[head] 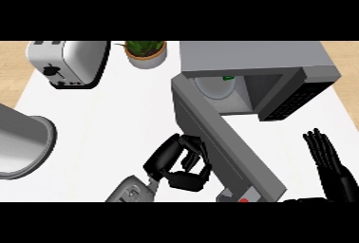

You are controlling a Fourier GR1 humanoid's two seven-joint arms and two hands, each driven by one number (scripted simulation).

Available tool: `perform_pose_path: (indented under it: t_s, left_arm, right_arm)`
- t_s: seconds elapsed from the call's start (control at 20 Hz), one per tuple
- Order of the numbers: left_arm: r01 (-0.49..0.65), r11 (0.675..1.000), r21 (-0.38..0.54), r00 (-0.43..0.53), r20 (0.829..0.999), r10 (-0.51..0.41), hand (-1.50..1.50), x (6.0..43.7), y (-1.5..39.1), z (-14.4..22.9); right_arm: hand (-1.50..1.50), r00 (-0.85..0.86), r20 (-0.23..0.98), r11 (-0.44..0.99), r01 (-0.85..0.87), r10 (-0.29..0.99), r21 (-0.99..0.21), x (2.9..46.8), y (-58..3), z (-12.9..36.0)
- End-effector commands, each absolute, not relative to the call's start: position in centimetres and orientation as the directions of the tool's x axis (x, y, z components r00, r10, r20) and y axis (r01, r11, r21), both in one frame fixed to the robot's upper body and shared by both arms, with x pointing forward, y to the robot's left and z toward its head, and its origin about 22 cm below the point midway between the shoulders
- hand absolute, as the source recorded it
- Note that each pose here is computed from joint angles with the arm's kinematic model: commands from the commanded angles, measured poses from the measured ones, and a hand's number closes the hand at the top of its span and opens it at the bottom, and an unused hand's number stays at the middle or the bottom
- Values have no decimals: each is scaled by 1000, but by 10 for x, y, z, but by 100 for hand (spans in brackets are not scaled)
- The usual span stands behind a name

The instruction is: Pick up the milk, place it into the microwave and close the microwave

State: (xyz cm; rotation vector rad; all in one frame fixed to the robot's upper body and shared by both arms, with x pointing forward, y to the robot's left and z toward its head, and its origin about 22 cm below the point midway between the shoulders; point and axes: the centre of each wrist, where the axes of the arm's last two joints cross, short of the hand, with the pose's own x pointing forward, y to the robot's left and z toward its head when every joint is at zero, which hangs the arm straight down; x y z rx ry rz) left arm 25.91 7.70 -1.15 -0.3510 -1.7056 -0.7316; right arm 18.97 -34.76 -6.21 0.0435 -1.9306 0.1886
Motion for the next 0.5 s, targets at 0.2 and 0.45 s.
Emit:
perform_pose_path:
  t_s: [0.2, 0.45]
  left_arm:
    - [508, 811, 291, -307, 941, -144, 150, 263, 55, -55]
    - [518, 815, 260, -248, 957, -148, 150, 271, 41, -53]
  right_arm:
    - [-150, -426, 903, 971, -236, -57, -50, 165, -357, -18]
    - [-150, -463, 883, 958, -280, -77, -63, 183, -350, 14]
